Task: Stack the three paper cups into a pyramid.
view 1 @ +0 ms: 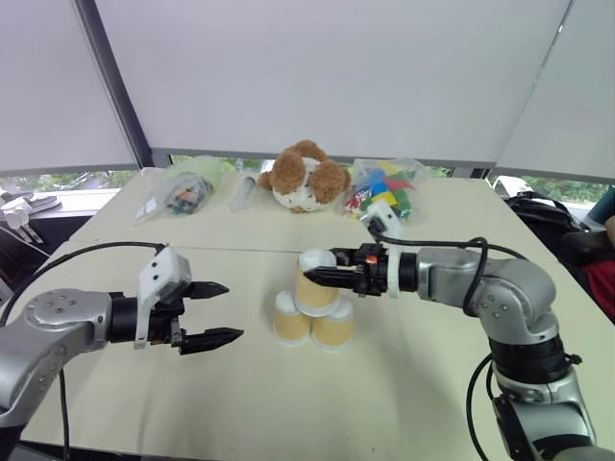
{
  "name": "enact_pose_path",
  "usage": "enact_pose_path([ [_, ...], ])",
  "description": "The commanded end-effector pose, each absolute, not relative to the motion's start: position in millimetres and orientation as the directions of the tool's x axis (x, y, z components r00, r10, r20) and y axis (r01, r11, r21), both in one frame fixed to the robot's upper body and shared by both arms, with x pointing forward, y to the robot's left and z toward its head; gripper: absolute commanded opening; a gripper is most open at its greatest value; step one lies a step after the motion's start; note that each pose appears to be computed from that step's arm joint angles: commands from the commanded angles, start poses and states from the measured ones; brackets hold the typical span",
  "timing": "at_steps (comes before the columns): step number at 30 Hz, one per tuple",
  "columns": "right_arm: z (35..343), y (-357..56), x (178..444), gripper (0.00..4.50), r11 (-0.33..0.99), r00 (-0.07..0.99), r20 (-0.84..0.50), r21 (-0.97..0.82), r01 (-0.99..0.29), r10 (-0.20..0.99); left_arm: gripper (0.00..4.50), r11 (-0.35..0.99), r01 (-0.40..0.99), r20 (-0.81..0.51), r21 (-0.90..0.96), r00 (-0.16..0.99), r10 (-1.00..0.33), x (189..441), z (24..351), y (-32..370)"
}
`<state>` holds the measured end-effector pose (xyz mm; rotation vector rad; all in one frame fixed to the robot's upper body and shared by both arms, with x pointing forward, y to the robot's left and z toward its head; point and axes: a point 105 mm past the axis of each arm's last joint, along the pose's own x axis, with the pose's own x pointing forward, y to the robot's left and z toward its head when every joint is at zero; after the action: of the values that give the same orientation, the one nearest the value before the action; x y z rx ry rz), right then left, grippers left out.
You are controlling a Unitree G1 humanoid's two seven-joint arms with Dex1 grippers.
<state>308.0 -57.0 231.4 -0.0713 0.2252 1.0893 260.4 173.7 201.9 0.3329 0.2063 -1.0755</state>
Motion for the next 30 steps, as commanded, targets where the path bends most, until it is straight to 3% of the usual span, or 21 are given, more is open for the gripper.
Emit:
enact_pose_path([
  [1, 239, -53, 302, 2.32, 0.444, 0.435, -0.175, 0.019, -0.896, 0.884, 4.50, 0.428, 0.880, -0.298, 0.208, 0.474, -0.829, 261, 211, 173],
  [2, 238, -54, 302, 2.32, 0.445, 0.435, -0.178, 0.015, -0.895, 0.882, 4.50, 0.427, 0.880, -0.298, 0.208, 0.473, -0.829, 262, 211, 173],
  [6, 233, -56, 303, 4.21, 0.457, 0.450, -0.185, -0.006, -0.889, 0.873, 4.50, 0.426, 0.880, -0.298, 0.209, 0.472, -0.830, 262, 211, 172],
  [7, 234, -56, 304, 4.46, 0.461, 0.455, -0.184, -0.010, -0.887, 0.872, 4.50, 0.425, 0.880, -0.298, 0.209, 0.472, -0.830, 262, 211, 172],
  [21, 270, -72, 294, 4.46, 0.417, 0.419, -0.096, -0.045, -0.908, 0.903, 4.50, 0.427, 0.883, -0.289, 0.194, 0.467, -0.836, 268, 212, 173],
  [27, 297, -121, 288, 4.46, 0.457, 0.461, -0.037, -0.081, -0.886, 0.887, 4.50, 0.480, 0.866, -0.251, 0.139, 0.500, -0.829, 271, 211, 180],
  [30, 288, -160, 281, 4.46, 0.513, 0.520, -0.091, -0.088, -0.854, 0.849, 4.50, 0.516, 0.849, -0.266, 0.112, 0.526, -0.808, 269, 201, 187],
])
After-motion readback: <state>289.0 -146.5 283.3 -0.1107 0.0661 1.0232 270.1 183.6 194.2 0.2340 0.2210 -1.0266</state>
